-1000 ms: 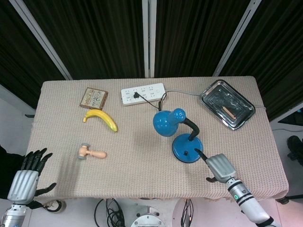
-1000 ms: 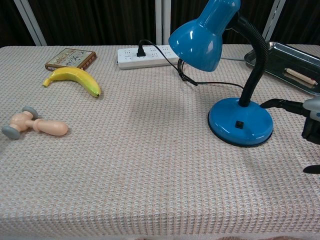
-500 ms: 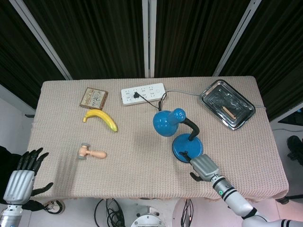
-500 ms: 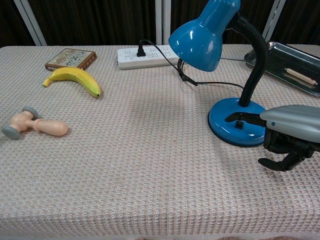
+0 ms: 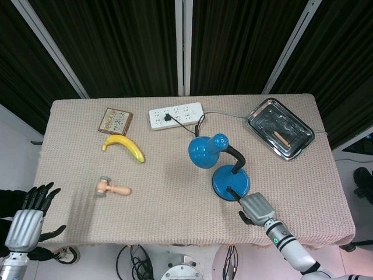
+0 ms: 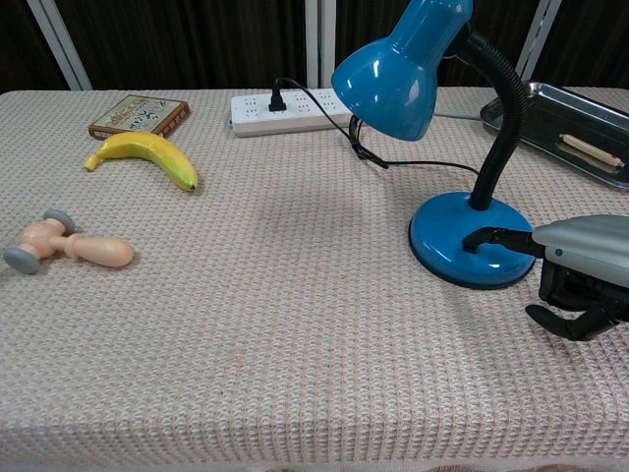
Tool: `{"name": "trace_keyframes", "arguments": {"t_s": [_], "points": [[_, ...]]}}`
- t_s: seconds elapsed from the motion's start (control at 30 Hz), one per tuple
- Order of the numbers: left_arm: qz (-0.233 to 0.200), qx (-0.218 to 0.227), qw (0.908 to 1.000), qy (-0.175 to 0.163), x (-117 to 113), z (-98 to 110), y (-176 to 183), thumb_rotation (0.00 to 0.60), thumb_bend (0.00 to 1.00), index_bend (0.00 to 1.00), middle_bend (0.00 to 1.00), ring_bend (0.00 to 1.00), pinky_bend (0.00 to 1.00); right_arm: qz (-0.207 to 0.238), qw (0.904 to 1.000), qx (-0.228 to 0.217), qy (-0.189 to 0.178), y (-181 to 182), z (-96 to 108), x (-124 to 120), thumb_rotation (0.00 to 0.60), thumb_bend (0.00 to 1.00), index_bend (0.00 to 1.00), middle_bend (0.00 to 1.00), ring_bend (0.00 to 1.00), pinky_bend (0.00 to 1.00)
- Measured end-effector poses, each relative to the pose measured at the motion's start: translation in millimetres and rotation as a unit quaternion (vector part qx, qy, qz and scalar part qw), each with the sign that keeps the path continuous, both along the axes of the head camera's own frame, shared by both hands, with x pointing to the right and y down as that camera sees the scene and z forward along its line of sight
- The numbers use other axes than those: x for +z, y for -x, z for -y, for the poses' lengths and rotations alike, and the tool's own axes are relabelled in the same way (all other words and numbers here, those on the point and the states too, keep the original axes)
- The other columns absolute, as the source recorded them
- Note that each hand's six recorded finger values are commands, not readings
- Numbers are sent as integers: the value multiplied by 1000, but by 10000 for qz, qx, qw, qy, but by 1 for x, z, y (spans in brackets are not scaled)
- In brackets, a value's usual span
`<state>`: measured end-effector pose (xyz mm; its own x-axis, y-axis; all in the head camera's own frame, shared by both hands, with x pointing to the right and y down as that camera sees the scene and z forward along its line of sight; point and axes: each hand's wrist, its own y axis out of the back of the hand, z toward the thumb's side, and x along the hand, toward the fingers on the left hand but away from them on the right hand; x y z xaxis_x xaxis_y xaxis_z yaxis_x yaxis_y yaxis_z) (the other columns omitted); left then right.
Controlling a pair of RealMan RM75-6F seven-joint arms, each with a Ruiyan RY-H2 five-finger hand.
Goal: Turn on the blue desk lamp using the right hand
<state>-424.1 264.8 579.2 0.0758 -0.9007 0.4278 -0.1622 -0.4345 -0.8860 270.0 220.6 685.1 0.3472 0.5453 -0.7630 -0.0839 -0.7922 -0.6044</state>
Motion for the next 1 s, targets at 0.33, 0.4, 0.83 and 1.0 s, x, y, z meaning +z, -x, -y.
{"name": "trace_keyframes", "arguments": {"t_s": [0.33,0.4,0.83,1.0], "points": [[5,7,10000,2,0,1,0,600,26,124,35,0,0,-50,10000,49,8,-2,-2,2,600,477,0,933,826,771],[4,4,10000,-7,0,1,0,600,26,124,35,0,0,-64,10000,44,25,-3,-2,2,600,477,0,933,826,771],[-7,-18,10000,-32,-2,0,2,600,26,123,35,0,0,-52,9998,76,188,-3,-11,6,600,474,0,933,826,772],[-9,-18,10000,-36,-2,0,2,600,26,123,35,0,0,-15,9999,82,145,-2,-14,6,600,461,0,933,826,772]]}}
